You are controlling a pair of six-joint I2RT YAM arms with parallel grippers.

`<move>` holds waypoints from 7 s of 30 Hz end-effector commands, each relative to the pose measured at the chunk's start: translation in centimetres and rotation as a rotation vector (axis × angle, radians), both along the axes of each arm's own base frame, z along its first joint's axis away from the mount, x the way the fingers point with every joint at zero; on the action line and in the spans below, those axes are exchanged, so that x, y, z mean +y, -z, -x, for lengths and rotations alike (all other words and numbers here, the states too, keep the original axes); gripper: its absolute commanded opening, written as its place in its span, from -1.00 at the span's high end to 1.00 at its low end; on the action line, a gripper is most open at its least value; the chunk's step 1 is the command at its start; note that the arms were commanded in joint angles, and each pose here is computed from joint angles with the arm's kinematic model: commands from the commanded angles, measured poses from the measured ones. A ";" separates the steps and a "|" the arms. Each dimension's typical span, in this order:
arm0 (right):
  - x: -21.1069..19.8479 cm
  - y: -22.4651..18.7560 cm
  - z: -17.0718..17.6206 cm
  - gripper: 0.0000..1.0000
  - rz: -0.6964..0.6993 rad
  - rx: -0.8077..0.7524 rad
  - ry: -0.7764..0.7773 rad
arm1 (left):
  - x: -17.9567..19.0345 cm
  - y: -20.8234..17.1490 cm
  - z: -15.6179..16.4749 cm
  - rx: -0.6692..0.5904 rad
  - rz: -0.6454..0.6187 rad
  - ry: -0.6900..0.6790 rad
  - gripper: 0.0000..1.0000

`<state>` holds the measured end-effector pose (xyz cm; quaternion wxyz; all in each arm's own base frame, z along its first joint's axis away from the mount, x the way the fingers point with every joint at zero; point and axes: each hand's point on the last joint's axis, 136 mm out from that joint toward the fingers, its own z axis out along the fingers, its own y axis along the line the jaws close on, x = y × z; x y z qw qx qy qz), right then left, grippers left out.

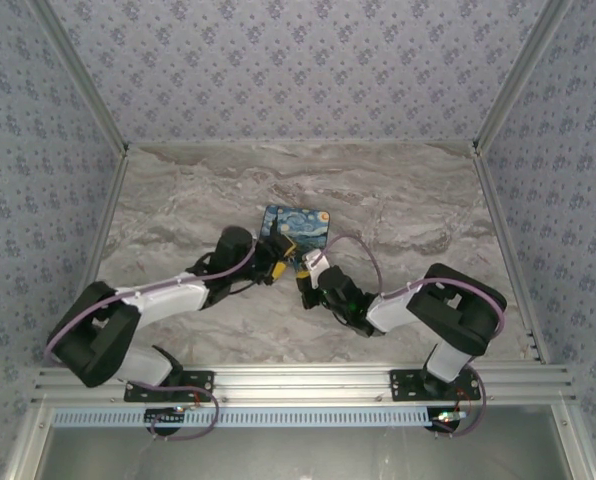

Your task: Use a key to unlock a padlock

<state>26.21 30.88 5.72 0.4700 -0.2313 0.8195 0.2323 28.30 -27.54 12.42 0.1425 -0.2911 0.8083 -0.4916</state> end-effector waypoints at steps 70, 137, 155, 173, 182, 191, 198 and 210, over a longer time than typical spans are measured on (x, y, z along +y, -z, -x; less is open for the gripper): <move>-3.4 4.7 -1.4 1.00 -0.499 0.496 0.264 | 8.5 9.2 -5.1 -0.125 -0.562 0.289 -0.32; 2.6 -1.5 -5.3 -0.67 -0.622 0.440 -0.076 | 6.2 7.9 -4.1 -0.151 -0.534 0.286 -0.30; 2.1 -2.1 -4.8 -0.14 -0.646 0.400 -0.111 | 6.2 8.0 -4.0 -0.149 -0.532 0.286 -0.30; 1.7 -1.9 -4.0 0.15 -0.633 0.399 -0.126 | 6.3 8.2 -3.9 -0.140 -0.537 0.285 -0.30; 1.5 -1.7 -3.8 0.26 -0.625 0.400 -0.127 | 6.3 8.3 -3.9 -0.138 -0.539 0.284 -0.29; 1.1 -1.2 -3.8 0.49 -0.612 0.405 -0.112 | 6.4 8.4 -3.9 -0.134 -0.540 0.284 -0.29; 0.8 -0.8 -3.9 0.77 -0.607 0.413 -0.089 | 6.3 8.4 -3.9 -0.136 -0.540 0.284 -0.29; -1.0 -1.4 -5.1 0.91 -0.673 0.408 0.030 | 6.7 8.4 -3.7 -0.134 -0.553 0.278 -0.29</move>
